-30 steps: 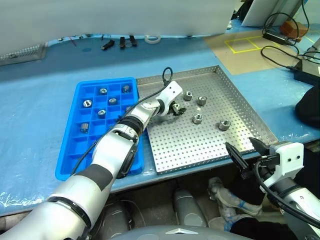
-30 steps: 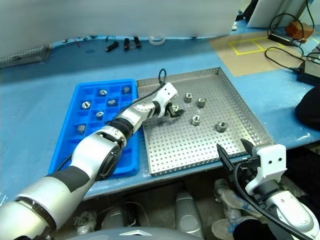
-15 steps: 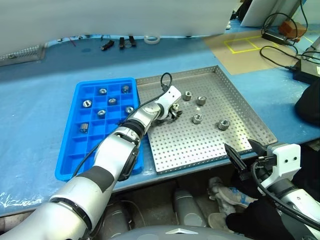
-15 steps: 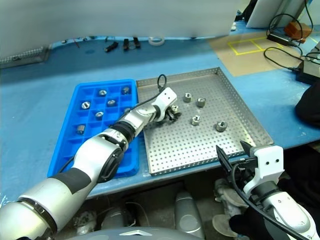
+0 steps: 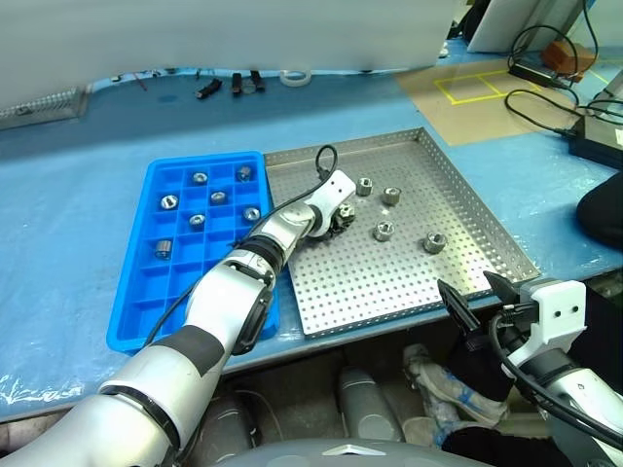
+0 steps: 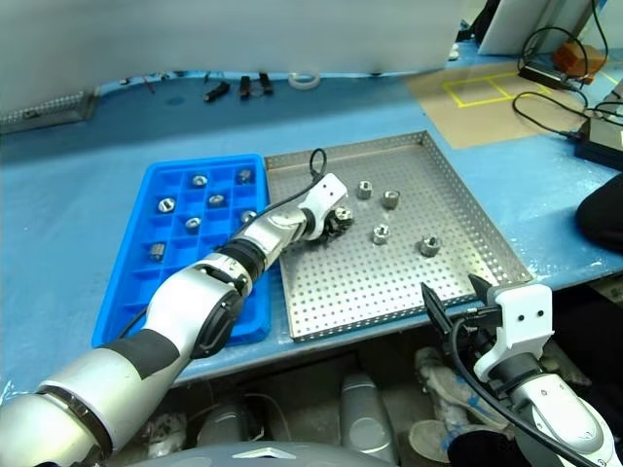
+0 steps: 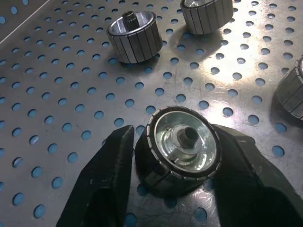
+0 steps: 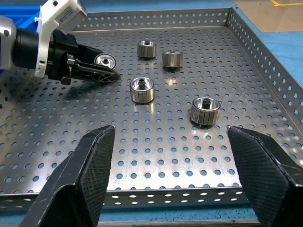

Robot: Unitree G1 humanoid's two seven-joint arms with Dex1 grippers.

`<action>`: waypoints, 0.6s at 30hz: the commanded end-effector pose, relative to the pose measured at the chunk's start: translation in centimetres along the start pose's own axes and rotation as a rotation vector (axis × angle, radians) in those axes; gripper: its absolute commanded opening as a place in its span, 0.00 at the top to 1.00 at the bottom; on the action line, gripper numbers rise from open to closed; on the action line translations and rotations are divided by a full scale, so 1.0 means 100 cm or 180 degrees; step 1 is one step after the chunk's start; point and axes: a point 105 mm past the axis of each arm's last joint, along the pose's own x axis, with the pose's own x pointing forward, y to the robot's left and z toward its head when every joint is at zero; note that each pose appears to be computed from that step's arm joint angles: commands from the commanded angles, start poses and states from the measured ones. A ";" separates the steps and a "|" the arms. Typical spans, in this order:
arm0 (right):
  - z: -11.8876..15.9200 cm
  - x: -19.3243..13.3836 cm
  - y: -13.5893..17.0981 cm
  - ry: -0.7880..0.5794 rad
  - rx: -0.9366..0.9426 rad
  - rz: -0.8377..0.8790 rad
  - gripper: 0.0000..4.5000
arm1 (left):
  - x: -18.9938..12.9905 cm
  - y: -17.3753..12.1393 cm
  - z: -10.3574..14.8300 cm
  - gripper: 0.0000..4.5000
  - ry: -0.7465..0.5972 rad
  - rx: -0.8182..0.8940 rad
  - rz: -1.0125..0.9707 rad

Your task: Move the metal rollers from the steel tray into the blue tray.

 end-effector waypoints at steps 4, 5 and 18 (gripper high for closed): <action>0.011 -0.002 0.002 -0.0125 -0.0086 0.0003 0.12 | 0.000 -0.002 -0.006 0.59 0.0042 0.0005 -0.0023; 0.011 -0.002 0.002 -0.0126 -0.0086 0.0005 0.12 | 0.000 -0.003 -0.005 0.59 0.0020 0.0001 -0.0065; 0.030 0.015 0.012 -0.0275 -0.0193 0.0491 0.12 | -0.034 0.010 0.056 0.59 -0.1046 0.0033 -0.0805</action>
